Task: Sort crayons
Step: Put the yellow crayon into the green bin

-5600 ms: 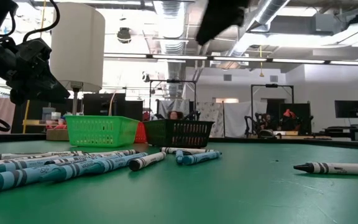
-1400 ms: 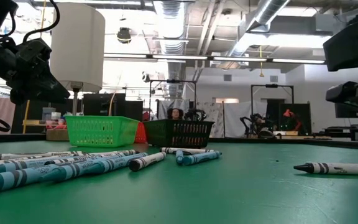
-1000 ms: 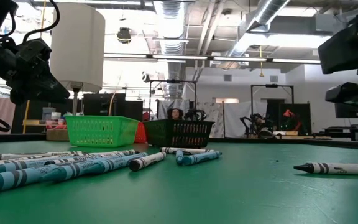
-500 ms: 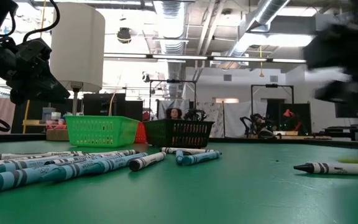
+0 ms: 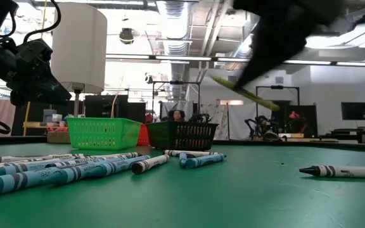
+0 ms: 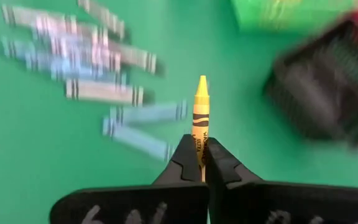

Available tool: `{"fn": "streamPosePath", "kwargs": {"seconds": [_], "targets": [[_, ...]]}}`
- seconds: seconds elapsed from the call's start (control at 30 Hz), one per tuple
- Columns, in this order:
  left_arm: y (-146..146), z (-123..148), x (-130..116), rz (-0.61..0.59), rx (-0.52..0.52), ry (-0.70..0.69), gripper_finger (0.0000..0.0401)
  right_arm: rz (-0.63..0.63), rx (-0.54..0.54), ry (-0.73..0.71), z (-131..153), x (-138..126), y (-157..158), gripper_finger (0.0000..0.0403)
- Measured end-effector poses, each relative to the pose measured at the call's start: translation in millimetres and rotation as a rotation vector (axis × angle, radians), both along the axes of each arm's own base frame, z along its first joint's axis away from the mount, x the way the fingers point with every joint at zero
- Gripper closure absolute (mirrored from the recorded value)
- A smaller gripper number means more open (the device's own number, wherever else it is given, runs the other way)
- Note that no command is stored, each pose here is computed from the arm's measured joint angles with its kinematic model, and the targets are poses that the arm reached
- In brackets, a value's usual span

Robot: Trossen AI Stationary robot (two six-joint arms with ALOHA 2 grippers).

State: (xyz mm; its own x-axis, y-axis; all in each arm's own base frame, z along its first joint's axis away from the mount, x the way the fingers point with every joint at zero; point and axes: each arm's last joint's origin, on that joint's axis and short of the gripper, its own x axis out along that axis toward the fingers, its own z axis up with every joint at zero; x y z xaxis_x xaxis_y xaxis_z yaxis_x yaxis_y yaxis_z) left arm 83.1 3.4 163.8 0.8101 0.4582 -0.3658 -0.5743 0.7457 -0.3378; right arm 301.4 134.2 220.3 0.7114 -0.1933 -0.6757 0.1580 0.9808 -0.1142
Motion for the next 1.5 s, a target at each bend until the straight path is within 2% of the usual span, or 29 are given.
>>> {"fn": "streamPosePath", "kwargs": {"seconds": [0.2, 0.5, 0.73, 0.93, 1.1, 1.27, 1.5], "targets": [[0, 0, 0, 0.0, 0.0, 0.0, 0.0264, 0.037, -0.069, -0.233, 17, 31, -20, 0.0401], [0, 0, 0, 0.0, 0.0, 0.0, 0.0264, -0.007, -0.191, -0.525, 37, 64, -59, 0.0401], [0, 0, 0, -0.001, 0.0, 0.0, 0.0264, -0.025, -0.179, -0.642, 21, 87, -81, 0.0401], [0, 0, 0, 0.0, 0.0, 0.0, 0.0264, -0.047, -0.177, -0.649, 0, 108, -93, 0.0401], [0, 0, 0, 0.0, 0.0, 0.0, 0.0264, 0.007, -0.158, -0.672, -3, 136, -104, 0.0401], [0, 0, 0, -0.008, -0.004, 0.0, 0.0264, 0.024, -0.191, -0.667, -2, 163, -115, 0.0401], [0, 0, 0, -0.015, -0.008, 0.0, 0.0264, 0.048, -0.191, -0.613, -20, 174, -128, 0.0401]]}}
